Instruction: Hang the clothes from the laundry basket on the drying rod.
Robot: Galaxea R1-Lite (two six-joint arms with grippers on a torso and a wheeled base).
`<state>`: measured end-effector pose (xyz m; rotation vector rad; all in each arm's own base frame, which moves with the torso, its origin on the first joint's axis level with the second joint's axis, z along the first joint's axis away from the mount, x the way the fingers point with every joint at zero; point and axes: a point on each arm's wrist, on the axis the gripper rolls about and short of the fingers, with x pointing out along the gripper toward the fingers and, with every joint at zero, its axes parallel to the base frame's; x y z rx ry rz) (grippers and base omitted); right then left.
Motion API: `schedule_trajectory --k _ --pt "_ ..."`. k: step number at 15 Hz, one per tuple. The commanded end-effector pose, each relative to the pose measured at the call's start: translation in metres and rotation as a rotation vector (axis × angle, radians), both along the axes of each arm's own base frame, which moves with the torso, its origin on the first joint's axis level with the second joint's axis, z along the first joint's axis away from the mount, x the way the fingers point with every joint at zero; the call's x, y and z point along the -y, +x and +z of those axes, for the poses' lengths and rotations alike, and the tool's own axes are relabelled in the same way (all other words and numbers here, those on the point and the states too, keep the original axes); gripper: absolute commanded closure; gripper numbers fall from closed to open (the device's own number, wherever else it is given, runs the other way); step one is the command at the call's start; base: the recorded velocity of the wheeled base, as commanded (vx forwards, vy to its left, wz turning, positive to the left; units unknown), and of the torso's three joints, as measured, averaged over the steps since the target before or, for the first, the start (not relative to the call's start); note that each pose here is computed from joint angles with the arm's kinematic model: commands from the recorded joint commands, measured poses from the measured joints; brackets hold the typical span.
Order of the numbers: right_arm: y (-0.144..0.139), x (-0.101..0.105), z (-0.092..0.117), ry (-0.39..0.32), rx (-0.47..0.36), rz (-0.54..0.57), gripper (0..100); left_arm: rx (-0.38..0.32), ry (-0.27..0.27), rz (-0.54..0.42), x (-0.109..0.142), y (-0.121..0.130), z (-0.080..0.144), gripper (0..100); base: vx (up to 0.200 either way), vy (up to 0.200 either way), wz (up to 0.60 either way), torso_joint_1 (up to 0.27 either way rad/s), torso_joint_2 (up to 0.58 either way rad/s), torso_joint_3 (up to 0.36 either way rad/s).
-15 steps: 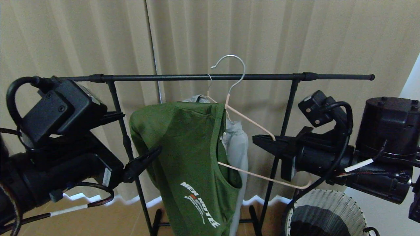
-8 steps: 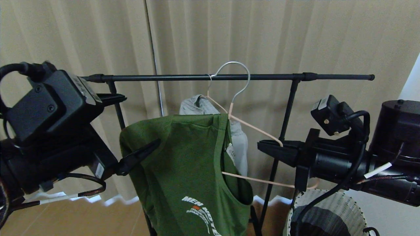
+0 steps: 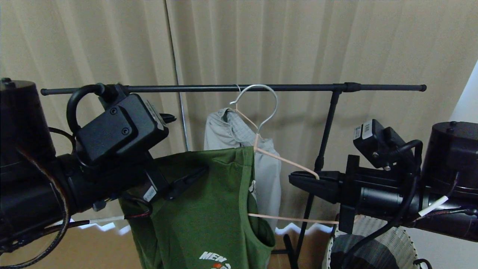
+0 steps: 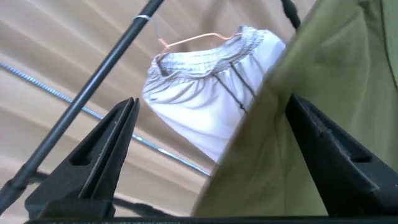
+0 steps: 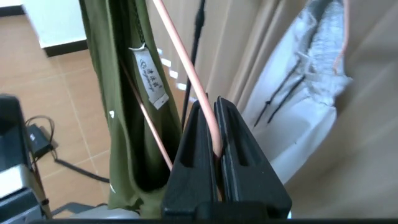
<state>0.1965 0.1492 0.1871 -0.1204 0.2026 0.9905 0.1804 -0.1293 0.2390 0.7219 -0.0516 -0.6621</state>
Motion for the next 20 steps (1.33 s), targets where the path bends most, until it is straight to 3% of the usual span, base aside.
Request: schedule_trajectory --k 1,8,9,20 --pt "-0.0037 -0.0045 -0.0012 -0.001 -0.003 0.030 100 -0.017 0.012 -0.006 0.0036 0.0028 -0.0047 0 0.000 0.000 0.00 0.000 0.00 0.000" --pt "-0.0055 -0.0037 -0.0004 0.002 0.001 0.033 100 -0.019 0.013 -0.006 0.0028 0.0016 -0.0056 0 0.000 0.000 0.00 0.000 0.00 0.000" --pt "-0.0066 -0.0029 -0.0013 0.000 -0.001 0.033 100 -0.023 0.016 -0.006 0.0026 0.0013 -0.0072 100 0.000 0.000 0.00 0.000 0.00 0.000" --pt "-0.0073 -0.0022 -0.0015 0.016 0.020 0.044 100 -0.034 0.019 -0.003 -0.0003 -0.0026 -0.0133 100 0.000 0.000 0.00 0.000 0.00 0.000"
